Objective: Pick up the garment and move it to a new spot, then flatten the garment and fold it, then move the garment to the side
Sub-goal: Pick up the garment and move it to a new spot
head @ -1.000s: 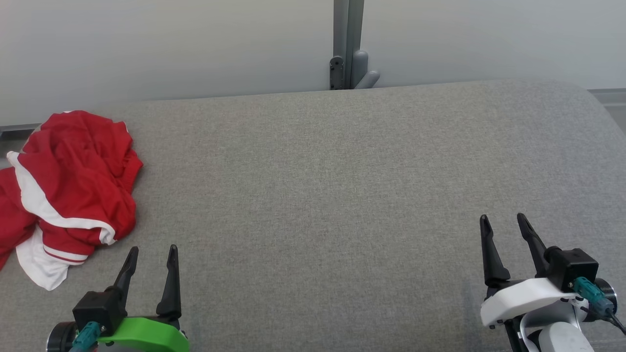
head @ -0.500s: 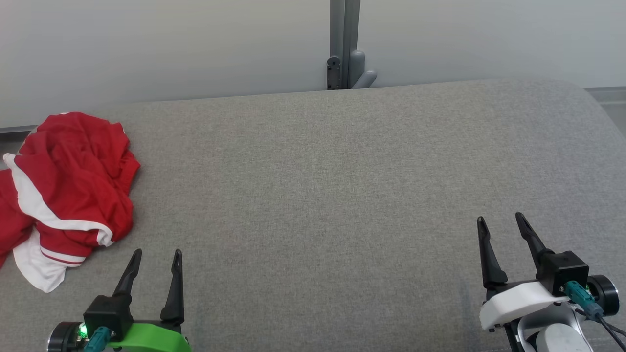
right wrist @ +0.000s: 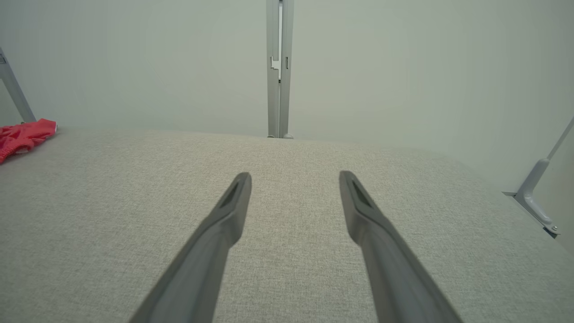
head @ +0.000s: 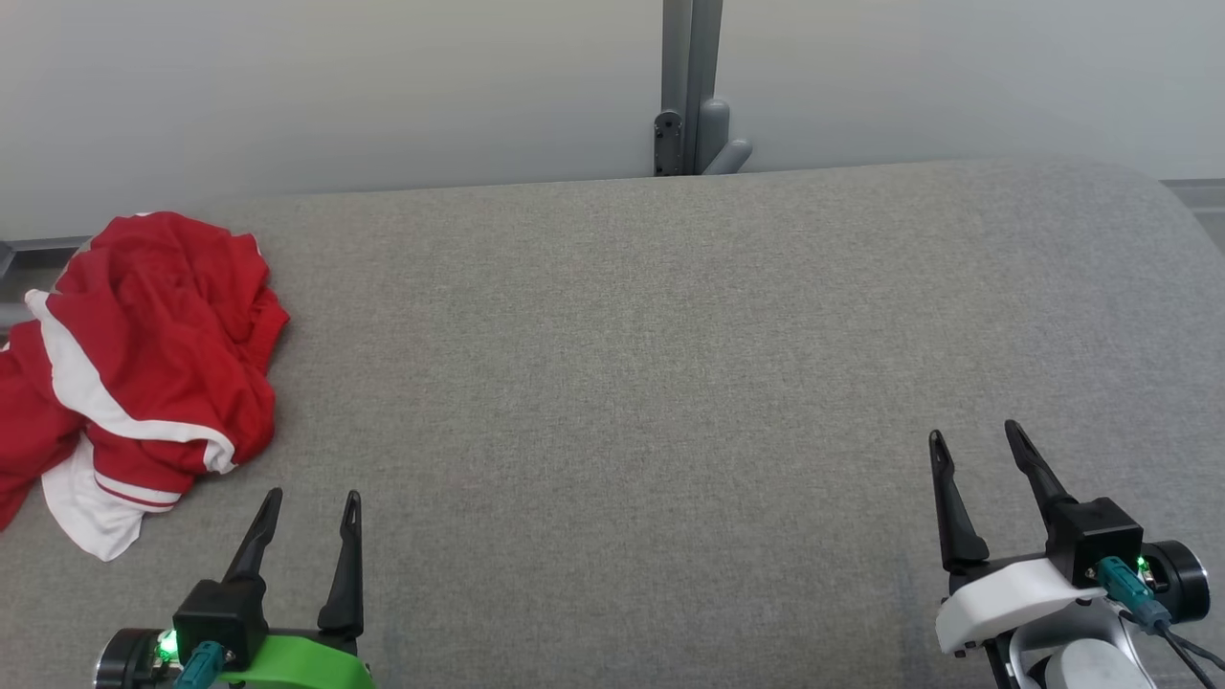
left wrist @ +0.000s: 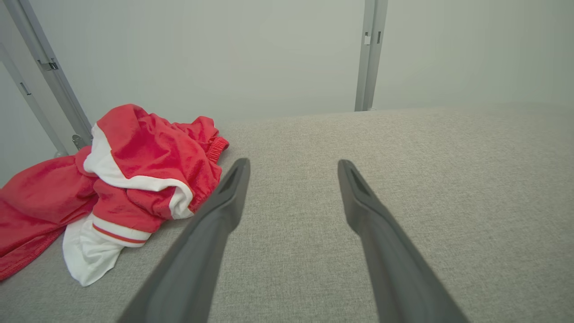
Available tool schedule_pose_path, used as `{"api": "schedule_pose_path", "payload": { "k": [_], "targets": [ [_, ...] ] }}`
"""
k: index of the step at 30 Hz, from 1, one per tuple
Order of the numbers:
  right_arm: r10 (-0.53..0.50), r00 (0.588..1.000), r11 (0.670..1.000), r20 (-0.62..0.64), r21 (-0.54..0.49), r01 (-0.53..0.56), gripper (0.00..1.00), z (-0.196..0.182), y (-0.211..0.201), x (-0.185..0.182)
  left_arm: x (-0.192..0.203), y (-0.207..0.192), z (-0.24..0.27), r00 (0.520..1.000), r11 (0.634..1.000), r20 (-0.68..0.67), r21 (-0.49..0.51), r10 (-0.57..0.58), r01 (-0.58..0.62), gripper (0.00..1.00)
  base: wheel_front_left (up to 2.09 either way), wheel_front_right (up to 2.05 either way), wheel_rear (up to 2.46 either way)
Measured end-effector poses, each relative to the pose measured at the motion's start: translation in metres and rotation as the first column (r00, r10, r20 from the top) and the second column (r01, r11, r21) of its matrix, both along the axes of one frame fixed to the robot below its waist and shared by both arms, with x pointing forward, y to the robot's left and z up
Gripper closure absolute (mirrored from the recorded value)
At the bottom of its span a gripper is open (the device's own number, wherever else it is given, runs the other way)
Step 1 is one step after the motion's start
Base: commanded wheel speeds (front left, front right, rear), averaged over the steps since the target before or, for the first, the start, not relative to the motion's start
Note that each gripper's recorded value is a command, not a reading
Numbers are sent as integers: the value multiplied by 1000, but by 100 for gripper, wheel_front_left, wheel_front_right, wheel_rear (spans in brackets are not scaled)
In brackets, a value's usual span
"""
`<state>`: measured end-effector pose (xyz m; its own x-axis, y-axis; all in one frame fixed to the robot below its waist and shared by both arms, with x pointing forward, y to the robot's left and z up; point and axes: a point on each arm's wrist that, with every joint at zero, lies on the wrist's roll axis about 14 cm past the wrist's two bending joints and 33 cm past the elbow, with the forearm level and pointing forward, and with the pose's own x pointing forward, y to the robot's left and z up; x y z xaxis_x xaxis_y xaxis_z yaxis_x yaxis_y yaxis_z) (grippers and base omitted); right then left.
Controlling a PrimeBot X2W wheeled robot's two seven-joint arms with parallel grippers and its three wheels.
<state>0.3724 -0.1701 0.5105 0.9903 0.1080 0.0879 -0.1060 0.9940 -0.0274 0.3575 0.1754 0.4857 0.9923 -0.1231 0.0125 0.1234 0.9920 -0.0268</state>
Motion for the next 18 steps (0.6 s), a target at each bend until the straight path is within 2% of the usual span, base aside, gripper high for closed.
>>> {"api": "schedule_pose_path", "payload": {
  "k": [8, 13, 18],
  "targets": [
    [40, 999, 999, -11, 10, -40, 0, -4, 14, 3, -7, 10, 0, 999, 999, 0, -8, 34, -34, 0, 0, 0, 0],
    [135, 991, 991, -19, 15, -135, 0, -6, 47, 10, -20, 39, 3, 992, 992, 10, -11, 123, -123, 0, 0, 0, 0],
    [261, 965, 965, -18, 21, -260, 0, -6, 91, 17, -45, 79, 3, 968, 968, 8, -16, 249, -249, 0, 0, 0, 0]
  ]
}}
